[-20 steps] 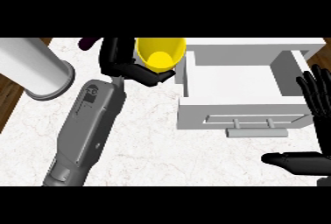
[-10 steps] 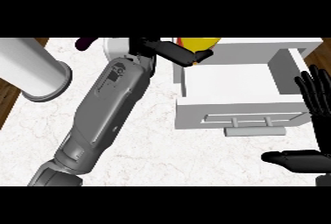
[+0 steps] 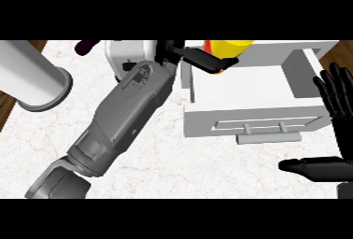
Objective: Pick up the cup, place it into the drawer and close the drawer
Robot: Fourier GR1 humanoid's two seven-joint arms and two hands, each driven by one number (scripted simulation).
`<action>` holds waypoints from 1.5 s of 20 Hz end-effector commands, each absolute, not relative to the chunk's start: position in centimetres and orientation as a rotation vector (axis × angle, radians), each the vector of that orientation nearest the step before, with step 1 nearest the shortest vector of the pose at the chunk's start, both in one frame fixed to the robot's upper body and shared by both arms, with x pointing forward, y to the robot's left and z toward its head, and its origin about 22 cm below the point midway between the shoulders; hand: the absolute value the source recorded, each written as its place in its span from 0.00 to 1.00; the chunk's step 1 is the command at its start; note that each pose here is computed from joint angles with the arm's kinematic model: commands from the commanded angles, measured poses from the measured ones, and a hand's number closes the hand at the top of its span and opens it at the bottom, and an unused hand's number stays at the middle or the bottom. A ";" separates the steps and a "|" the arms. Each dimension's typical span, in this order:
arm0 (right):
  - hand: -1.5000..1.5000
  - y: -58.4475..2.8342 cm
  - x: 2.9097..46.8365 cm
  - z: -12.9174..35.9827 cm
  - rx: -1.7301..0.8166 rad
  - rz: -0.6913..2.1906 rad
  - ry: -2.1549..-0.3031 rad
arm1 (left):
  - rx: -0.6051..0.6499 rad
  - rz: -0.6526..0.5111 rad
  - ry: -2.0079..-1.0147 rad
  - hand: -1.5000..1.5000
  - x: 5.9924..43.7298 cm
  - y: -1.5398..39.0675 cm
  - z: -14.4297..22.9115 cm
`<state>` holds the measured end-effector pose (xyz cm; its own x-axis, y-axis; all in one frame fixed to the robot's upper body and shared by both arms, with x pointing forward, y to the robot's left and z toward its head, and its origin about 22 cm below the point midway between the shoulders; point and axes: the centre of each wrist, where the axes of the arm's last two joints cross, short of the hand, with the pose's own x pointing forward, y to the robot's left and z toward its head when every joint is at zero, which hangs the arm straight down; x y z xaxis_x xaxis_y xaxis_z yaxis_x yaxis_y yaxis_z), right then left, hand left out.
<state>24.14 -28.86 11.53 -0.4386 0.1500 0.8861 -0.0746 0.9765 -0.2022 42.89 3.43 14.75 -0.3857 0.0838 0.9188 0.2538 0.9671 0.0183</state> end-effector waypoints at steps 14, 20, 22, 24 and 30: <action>0.00 -28.8 24.9 11.4 -0.009 0.286 -2.033 | -0.034 -0.397 -1.809 0.00 42.6 1.5 12.3; 0.00 -28.6 25.0 10.8 -0.016 0.293 -2.023 | 0.036 -0.473 -1.787 0.00 41.4 0.8 10.7; 0.00 -29.5 24.3 11.2 -0.024 0.281 -2.030 | 0.048 -0.434 -1.812 0.00 40.8 1.9 8.0; 0.00 -29.2 24.4 11.8 0.018 0.290 -2.035 | 0.022 -0.417 -1.867 0.00 41.6 0.4 11.9; 1.00 -29.2 25.7 13.1 0.238 0.280 -2.035 | -0.077 -0.304 -1.969 0.00 40.8 -0.4 13.0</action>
